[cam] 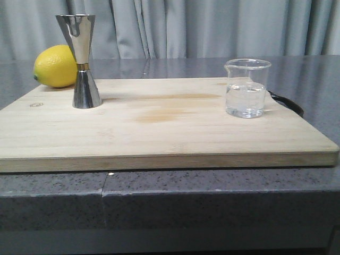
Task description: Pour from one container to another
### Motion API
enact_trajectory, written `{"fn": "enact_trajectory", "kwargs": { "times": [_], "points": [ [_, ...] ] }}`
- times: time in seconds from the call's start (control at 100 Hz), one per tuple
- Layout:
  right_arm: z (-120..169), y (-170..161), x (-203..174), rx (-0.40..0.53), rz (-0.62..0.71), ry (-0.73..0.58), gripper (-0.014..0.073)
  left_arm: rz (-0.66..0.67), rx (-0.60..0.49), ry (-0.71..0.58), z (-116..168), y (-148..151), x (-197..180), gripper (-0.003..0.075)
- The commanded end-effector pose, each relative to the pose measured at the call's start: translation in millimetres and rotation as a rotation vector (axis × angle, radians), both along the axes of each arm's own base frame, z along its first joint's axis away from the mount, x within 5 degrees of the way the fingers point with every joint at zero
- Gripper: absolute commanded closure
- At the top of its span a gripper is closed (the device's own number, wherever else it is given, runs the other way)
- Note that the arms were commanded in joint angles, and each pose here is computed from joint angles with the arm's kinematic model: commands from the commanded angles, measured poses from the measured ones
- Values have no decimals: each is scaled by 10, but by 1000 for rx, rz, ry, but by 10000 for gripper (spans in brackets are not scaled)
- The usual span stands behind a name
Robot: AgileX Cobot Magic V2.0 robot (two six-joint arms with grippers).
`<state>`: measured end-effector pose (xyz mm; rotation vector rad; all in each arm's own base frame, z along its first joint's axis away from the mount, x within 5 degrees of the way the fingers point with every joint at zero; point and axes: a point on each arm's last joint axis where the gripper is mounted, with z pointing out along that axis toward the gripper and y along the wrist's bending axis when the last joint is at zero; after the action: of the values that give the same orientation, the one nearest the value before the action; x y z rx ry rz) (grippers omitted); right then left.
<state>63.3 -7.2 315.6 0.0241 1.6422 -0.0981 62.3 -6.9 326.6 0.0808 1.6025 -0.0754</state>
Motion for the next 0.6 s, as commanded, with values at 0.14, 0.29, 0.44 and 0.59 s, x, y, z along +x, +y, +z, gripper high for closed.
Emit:
{"fn": "enact_trajectory", "kwargs": {
  "times": [0.14, 0.29, 0.44, 0.59],
  "points": [
    [254, 23, 11, -34, 22, -168, 670, 8, -11, -91, 172, 6, 13, 739],
    [259, 24, 11, -34, 24, -173, 670, 8, -11, -94, 174, 6, 12, 739],
    [255, 23, 11, -34, 23, -169, 670, 8, -13, -94, 174, 5, 12, 739],
    [250, 24, 12, -22, 24, -164, 661, 5, -19, -79, 162, 3, 13, 738]
  ]
}}
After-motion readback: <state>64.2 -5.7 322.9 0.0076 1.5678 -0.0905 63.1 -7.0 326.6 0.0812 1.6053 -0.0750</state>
